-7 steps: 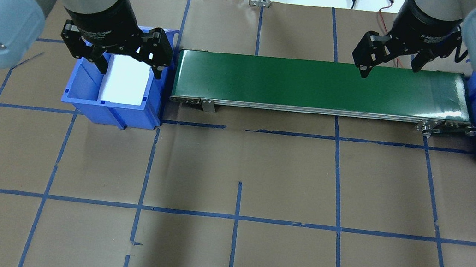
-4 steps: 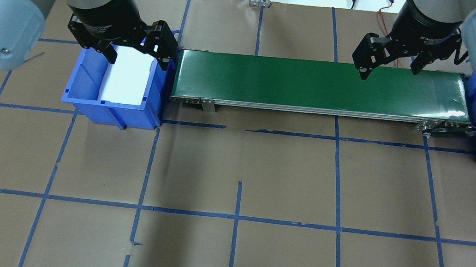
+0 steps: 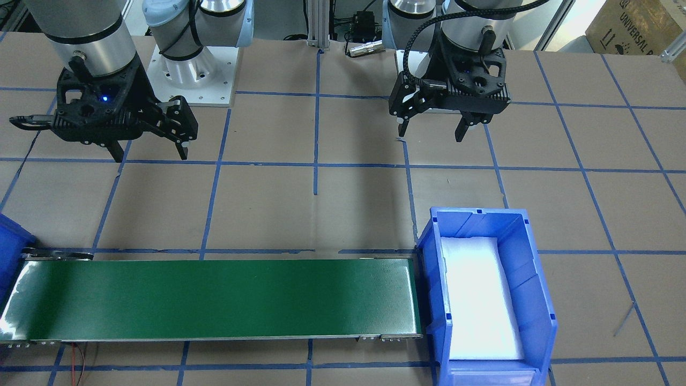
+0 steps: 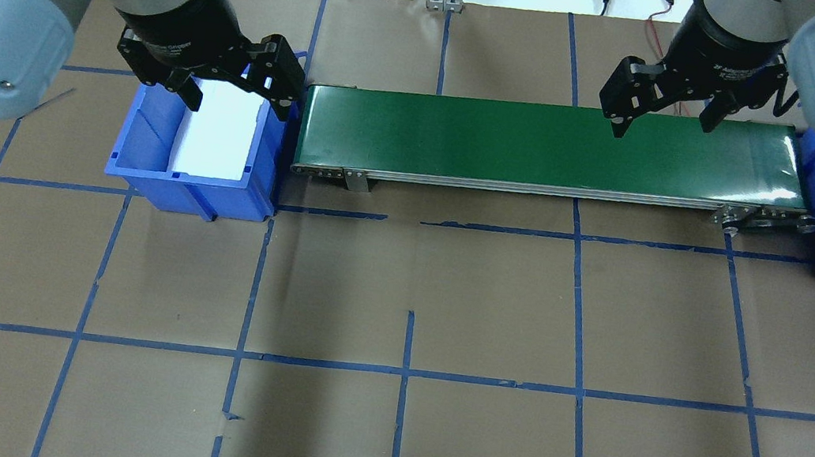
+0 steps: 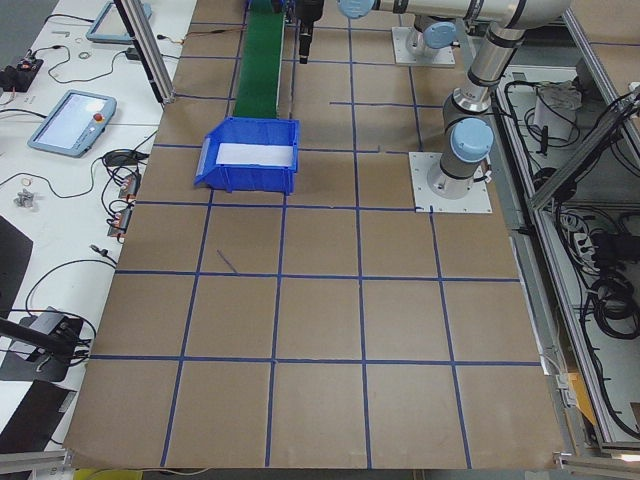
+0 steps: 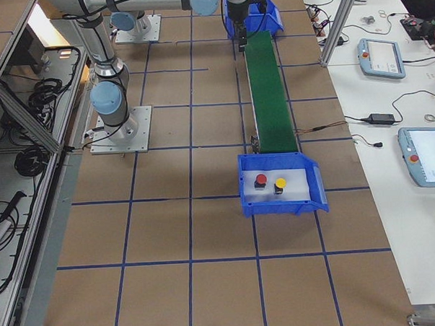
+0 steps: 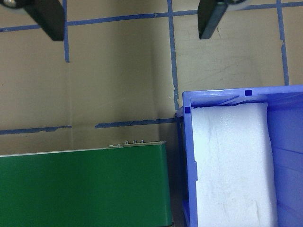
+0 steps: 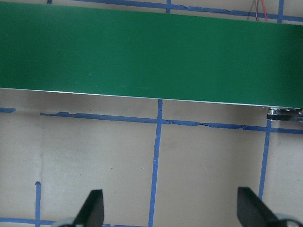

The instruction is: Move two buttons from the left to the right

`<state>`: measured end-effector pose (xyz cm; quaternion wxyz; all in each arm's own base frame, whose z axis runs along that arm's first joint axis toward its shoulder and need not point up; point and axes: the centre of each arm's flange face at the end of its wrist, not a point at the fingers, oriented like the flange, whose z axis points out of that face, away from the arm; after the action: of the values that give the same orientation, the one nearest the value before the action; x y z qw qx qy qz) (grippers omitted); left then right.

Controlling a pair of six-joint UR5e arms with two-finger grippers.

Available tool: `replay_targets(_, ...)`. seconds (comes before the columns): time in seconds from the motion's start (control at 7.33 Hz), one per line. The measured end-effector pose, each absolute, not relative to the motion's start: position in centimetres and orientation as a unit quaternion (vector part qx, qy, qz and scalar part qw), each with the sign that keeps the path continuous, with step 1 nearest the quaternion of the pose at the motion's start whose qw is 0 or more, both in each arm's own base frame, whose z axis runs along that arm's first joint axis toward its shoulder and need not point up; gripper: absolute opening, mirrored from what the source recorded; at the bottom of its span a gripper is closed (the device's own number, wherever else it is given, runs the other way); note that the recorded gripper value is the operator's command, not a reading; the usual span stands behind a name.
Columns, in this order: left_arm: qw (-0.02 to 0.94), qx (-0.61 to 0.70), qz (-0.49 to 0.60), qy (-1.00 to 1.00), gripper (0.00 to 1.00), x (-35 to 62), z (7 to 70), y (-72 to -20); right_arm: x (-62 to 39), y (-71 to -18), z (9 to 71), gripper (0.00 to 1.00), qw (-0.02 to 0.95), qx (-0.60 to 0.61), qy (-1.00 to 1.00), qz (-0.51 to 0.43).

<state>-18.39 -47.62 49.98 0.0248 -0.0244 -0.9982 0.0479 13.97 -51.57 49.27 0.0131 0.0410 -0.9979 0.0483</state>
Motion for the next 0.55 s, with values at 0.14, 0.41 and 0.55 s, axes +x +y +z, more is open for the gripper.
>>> replay_targets(0.14, 0.025, -0.025, 0.047, -0.998, 1.0, -18.45, 49.93, -47.58, 14.17, -51.52, 49.46, 1.0, 0.012, 0.034, -0.998, 0.051)
replay_targets(0.41, 0.003, -0.024, 0.047, -0.999, 1.0, -18.02, 49.73, -47.66, 14.24, -51.5, 49.49, 1.0, 0.012, 0.034, -0.998, 0.051)
replay_targets(0.55, -0.008, -0.023, 0.047, -0.999, 1.0, -17.79, 49.5, -47.77, 14.24, -51.5, 49.47, 1.0, 0.012, 0.034, -0.998, 0.051)
